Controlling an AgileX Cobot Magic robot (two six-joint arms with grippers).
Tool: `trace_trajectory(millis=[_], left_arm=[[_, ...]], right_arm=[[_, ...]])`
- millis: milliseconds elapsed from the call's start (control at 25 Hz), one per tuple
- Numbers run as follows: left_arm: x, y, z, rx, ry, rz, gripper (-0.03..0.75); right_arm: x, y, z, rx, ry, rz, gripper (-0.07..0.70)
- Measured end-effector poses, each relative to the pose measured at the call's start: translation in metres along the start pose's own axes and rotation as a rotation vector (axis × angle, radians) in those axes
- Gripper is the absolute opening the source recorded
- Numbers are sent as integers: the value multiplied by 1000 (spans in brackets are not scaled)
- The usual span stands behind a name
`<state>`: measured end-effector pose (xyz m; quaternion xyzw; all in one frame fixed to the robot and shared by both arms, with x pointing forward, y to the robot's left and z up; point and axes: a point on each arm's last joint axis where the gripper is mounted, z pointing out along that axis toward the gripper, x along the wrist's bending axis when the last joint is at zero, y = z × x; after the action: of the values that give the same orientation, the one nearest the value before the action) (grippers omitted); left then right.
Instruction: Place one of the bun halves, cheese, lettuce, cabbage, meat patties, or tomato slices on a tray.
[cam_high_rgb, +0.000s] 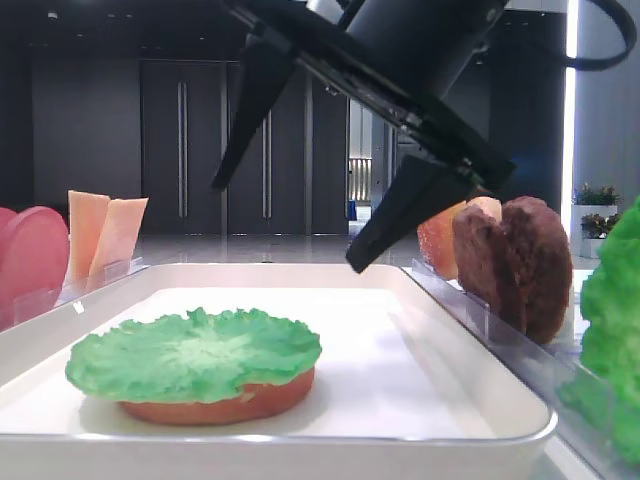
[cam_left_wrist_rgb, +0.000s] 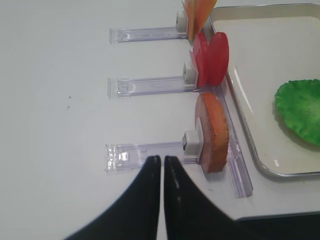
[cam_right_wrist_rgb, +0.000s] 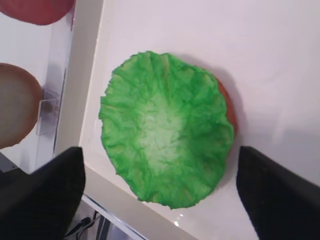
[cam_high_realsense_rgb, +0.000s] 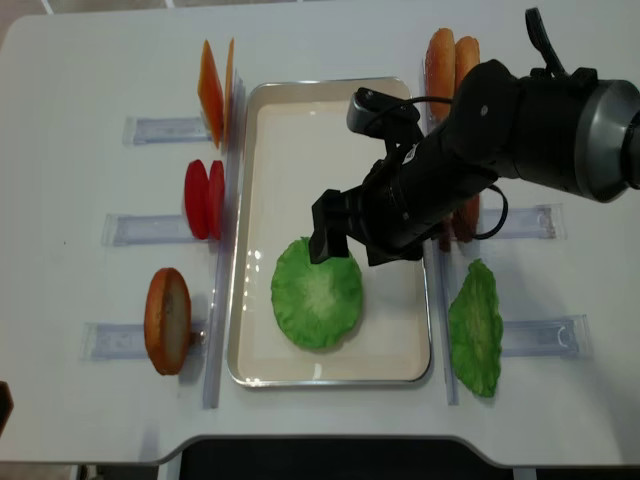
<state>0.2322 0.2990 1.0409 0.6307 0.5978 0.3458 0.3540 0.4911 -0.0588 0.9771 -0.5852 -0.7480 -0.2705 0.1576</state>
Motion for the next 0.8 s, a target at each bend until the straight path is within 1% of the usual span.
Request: trace_trajectory(millis=[80,200,240,320,400,440,640,760,800], left_arm=[[0,0,0,0,0,0,13],[0,0,0,0,0,0,13],[0,0,0,0,0,0,13],[0,0,0,0,0,0,13],[0,0,0,0,0,0,13],[0,0,0,0,0,0,13],[0,0,0,0,0,0,13],[0,0,0,0,0,0,13],[0,0,0,0,0,0,13]], right_arm=[[0,2,-7,-4,-43,-10,584],[3,6,-19,-9,-99,-11,584],[4,7,-24,-10,-120,-21,584],[9,9,-37,-19,-157,-24,584],[13,13,-51,-34,-203,-41,584],[15,13,-59,-38,-222,-38,584],[20,16,-94,-41,-375,-72,584],[18,15,-110,-14,-475,-77,584],[18,15,-114,-6,-493,-76,584]])
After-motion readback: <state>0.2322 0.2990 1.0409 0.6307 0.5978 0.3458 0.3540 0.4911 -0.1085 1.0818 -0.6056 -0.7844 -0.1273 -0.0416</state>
